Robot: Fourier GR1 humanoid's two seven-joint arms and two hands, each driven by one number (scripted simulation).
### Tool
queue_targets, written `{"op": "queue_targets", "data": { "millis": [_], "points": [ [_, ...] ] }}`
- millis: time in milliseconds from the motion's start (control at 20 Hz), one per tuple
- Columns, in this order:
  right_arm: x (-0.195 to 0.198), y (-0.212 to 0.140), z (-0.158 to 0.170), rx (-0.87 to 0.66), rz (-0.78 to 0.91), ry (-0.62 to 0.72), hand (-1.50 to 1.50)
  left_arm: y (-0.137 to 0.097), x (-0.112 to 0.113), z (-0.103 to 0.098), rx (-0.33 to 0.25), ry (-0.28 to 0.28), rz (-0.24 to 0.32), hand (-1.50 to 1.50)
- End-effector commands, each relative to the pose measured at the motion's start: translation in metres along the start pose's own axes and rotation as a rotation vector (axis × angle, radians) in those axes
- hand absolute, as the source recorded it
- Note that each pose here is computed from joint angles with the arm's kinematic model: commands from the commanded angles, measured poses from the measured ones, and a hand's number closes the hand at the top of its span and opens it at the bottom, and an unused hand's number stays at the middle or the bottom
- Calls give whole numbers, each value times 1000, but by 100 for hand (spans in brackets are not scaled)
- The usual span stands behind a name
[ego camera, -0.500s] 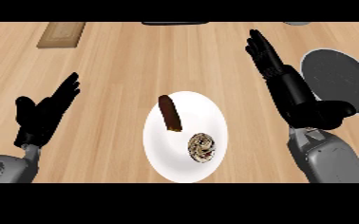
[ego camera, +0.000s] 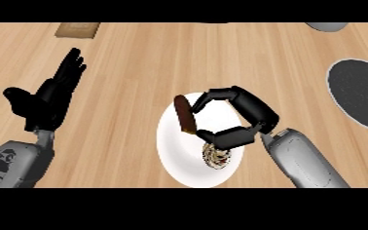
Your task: Pick the sweet potato from the plate and place it in the pan
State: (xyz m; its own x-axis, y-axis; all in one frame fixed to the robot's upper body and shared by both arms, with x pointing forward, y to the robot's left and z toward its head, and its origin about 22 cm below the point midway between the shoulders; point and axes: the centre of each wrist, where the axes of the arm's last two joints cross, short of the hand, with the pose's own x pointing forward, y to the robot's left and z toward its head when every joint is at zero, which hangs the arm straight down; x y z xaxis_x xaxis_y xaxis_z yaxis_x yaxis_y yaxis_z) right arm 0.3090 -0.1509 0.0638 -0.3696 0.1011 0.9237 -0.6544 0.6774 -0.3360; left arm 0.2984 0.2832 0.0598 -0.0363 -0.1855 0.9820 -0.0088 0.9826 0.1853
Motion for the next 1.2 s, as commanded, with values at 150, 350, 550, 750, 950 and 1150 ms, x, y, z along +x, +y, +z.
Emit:
{"op": "queue_targets", "data": {
  "millis": [150,350,550,750,950,1150],
  "points": [
    [-38,-53,32,-89,277,-198,-150,-12,6,-2,65,-29,28,0],
    [-3,-121,19,6,360,-177,-150,-26,-1,10,73,-17,37,0],
    [38,-130,-2,168,586,-55,-150,3,1,-4,83,-15,21,0],
    [88,-127,-34,230,661,-16,-150,-19,-18,14,92,-3,17,0],
    [99,-91,-56,231,658,-45,-150,-19,-17,-11,98,-1,19,0],
    [114,-76,-78,221,724,-51,-150,8,-14,2,93,-6,9,0]
  ]
}}
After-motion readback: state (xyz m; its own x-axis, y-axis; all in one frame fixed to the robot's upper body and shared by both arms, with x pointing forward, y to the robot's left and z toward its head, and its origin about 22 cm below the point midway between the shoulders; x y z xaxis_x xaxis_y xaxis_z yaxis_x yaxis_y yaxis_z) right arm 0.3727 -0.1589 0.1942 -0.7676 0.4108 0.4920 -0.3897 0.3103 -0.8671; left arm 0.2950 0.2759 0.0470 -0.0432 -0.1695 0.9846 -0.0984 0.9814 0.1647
